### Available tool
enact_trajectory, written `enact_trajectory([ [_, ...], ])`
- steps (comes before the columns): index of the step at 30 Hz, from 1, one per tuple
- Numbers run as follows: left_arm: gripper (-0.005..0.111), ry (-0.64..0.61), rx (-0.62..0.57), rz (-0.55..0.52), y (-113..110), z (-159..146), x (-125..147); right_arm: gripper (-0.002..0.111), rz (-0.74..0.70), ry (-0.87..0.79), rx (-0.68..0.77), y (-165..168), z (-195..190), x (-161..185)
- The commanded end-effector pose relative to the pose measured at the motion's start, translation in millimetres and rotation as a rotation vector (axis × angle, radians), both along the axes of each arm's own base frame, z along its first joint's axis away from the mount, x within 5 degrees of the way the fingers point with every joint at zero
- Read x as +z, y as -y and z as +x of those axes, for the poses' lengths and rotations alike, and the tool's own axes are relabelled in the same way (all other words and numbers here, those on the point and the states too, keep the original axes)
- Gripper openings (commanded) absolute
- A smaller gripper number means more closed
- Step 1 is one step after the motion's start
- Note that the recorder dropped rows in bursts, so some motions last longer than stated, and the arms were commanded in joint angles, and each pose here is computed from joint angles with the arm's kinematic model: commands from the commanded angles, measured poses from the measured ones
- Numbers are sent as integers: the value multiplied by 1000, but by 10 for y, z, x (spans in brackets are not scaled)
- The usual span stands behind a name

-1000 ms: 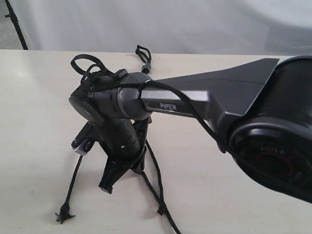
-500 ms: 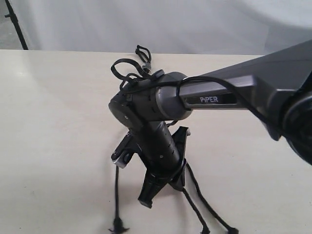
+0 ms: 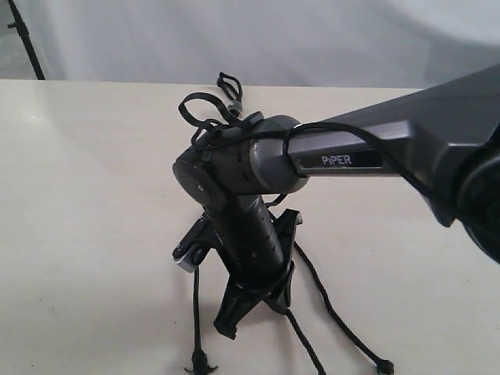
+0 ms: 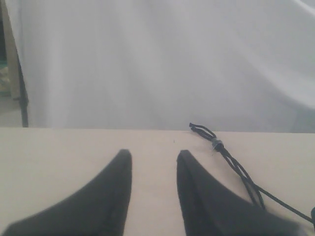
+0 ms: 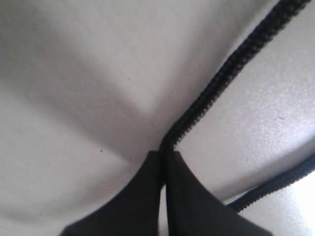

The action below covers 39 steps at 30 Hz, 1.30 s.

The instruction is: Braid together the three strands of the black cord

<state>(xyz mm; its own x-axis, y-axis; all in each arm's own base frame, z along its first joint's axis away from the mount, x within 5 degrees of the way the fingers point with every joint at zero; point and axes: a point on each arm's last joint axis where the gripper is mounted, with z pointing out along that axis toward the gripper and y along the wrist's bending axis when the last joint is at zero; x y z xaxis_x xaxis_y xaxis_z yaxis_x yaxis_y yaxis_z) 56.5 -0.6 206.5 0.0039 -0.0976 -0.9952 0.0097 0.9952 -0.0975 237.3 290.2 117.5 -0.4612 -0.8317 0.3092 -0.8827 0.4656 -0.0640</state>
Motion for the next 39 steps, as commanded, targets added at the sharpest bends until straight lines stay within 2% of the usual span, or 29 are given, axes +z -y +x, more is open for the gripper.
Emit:
enact_trajectory([
  [1,31,10,-5,1,3,-1,1,-1,-5,-12,-1,11,1,-61],
  [12,31,10,-5,1,3,-1,1,-1,13,17,28,19,17,68],
  [18,31,10,-5,1,3,-1,1,-1,6,172,114,99,114,435],
  [21,31,10,-5,1,3,-1,1,-1,-53,300,199,171,221,608],
  [25,31,10,-5,1,3,-1,1,-1,-178,429,297,284,431,654],
  [27,31,10,-5,1,3,-1,1,-1,-126,443,298,320,557,595],
  [29,31,10,-5,1,3,-1,1,-1,-98,446,279,402,701,505],
  [33,31,10,-5,1,3,-1,1,-1,-75,416,130,721,998,281],
  [37,31,10,-5,1,3,-1,1,-1,-20,263,-33,956,1074,44],
  [39,31,10,-5,1,3,-1,1,-1,24,170,-71,985,1047,-38],
])
